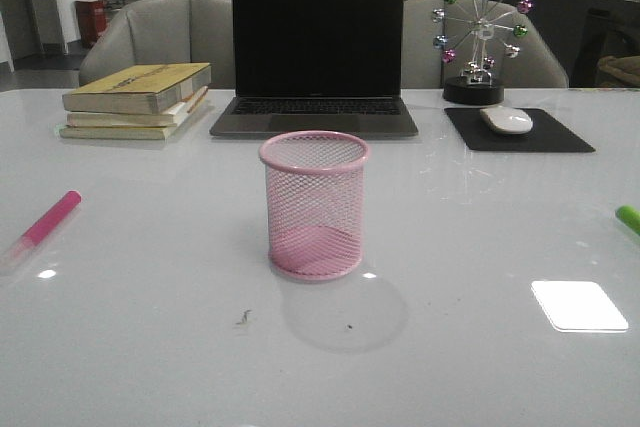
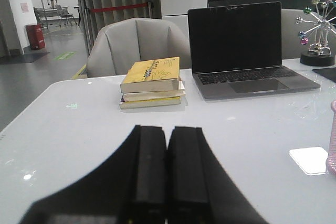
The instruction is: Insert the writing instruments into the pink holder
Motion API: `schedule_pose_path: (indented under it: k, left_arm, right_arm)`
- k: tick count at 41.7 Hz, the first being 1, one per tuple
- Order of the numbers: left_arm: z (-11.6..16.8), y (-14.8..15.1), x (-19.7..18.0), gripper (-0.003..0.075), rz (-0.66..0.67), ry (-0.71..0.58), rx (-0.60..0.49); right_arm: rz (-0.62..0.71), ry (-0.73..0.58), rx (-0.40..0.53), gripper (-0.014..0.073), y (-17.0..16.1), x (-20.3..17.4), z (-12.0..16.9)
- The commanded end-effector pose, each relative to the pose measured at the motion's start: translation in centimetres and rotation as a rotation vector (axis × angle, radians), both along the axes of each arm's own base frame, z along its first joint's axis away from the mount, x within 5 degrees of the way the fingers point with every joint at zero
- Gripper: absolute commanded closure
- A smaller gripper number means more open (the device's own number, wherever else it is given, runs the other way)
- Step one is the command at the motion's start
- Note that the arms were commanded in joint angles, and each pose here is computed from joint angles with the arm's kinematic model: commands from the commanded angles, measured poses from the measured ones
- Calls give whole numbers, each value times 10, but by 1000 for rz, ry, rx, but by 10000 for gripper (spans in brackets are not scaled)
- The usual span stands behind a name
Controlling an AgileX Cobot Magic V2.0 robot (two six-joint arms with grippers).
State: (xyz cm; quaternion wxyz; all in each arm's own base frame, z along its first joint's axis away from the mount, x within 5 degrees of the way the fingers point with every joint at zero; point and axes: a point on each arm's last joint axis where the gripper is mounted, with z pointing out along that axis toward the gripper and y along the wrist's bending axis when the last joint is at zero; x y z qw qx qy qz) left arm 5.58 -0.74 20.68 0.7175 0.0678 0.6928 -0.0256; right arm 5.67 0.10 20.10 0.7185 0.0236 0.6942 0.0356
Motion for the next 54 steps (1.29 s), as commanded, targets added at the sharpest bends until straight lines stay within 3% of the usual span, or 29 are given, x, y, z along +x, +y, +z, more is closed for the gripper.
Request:
schedule_pose_path:
  k: [1,39,46,54]
  left_arm:
    - [7,0,-2,623,-5,-99,-22]
    - [8,0,-2,623,-5,-111,-23]
    - [36,1,-8,623,-11,-211,-99]
    - [95,3,-27,623,-18,-290,-115]
  right_arm:
    - [-14,-120,-14,538,-1,-3,11]
    - [-15,-130,-16,538,-1,-3,13]
    - [-14,-181,-32,538,-1,-9,40]
    - [-12,-236,-56,538,0,-28,97]
